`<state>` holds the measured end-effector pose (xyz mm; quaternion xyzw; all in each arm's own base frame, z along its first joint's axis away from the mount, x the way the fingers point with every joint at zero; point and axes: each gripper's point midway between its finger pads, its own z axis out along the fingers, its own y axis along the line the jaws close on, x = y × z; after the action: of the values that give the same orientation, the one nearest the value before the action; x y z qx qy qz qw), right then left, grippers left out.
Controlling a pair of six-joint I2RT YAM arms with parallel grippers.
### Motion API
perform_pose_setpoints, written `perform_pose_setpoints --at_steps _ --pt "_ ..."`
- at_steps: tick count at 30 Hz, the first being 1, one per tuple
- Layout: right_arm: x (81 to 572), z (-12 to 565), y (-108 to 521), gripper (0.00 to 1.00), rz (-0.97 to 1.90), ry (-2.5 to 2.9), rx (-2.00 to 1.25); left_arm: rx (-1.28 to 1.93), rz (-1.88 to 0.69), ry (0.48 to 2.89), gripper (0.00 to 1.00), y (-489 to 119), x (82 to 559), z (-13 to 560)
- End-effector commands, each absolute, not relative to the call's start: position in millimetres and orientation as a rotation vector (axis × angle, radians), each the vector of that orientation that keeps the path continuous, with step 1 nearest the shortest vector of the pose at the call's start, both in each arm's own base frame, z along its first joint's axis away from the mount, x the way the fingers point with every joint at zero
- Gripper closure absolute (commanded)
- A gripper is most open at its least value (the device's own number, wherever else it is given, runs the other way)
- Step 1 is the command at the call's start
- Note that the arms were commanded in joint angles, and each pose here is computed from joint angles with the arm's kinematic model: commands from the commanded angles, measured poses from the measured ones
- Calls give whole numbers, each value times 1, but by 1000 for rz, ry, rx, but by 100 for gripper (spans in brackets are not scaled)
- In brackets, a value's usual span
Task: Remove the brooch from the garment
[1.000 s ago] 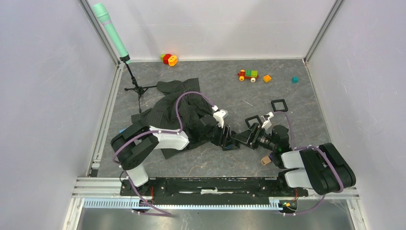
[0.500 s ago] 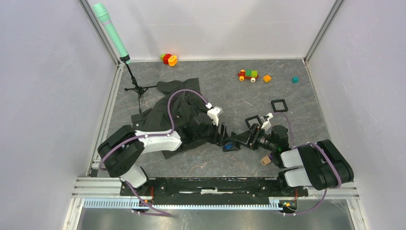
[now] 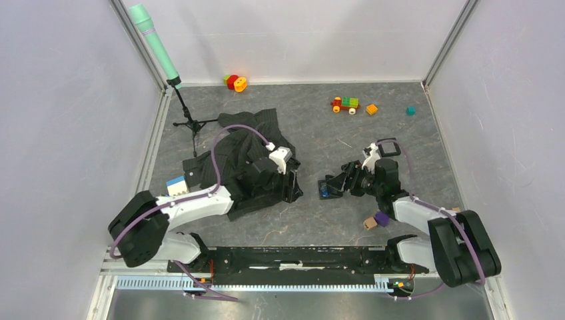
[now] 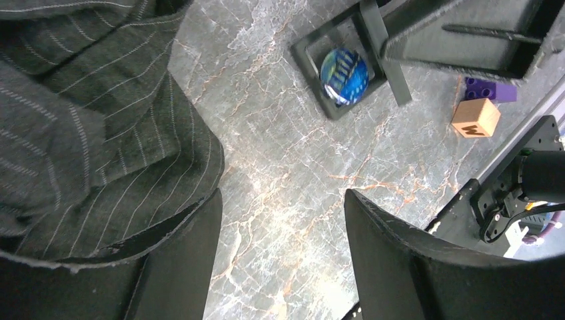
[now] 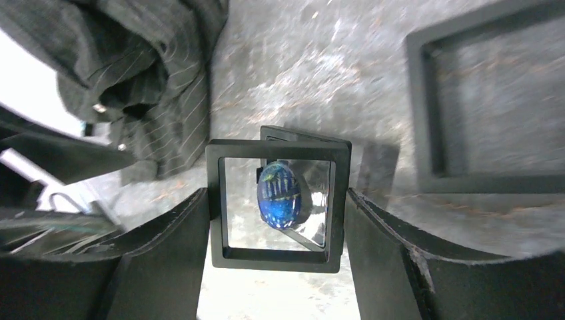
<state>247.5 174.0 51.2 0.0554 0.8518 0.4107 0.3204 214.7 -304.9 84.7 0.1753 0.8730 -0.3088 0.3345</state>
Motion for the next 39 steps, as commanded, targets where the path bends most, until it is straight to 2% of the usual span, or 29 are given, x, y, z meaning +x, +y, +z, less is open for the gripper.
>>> perform_pose_setpoints --at_steps 1,8,17,20,24,25,30,36,39 --pt "258 40 135 40 704 2337 54 445 -741 2261 27 -285 213 97" --pt "253 40 96 38 395 2446 -1 311 -542 2276 25 -246 231 97" --pt "238 31 59 34 138 2507 10 138 -365 2249 21 -195 254 118" --pt "239 33 50 24 78 2501 28 90 -347 2227 20 -183 264 125" --pt "252 49 70 3 202 2465 11 68 -295 2223 20 -176 276 124" --pt "257 56 72 2 212 2446 12 69 -283 2228 20 -176 278 123" --pt "277 90 92 2 285 2370 -35 63 -229 2257 21 -169 280 117" --pt "296 113 161 20 520 2254 -174 21 -195 2244 24 -149 267 122" --pt "309 122 207 25 611 2191 -261 -6 -203 2266 24 -142 268 121"
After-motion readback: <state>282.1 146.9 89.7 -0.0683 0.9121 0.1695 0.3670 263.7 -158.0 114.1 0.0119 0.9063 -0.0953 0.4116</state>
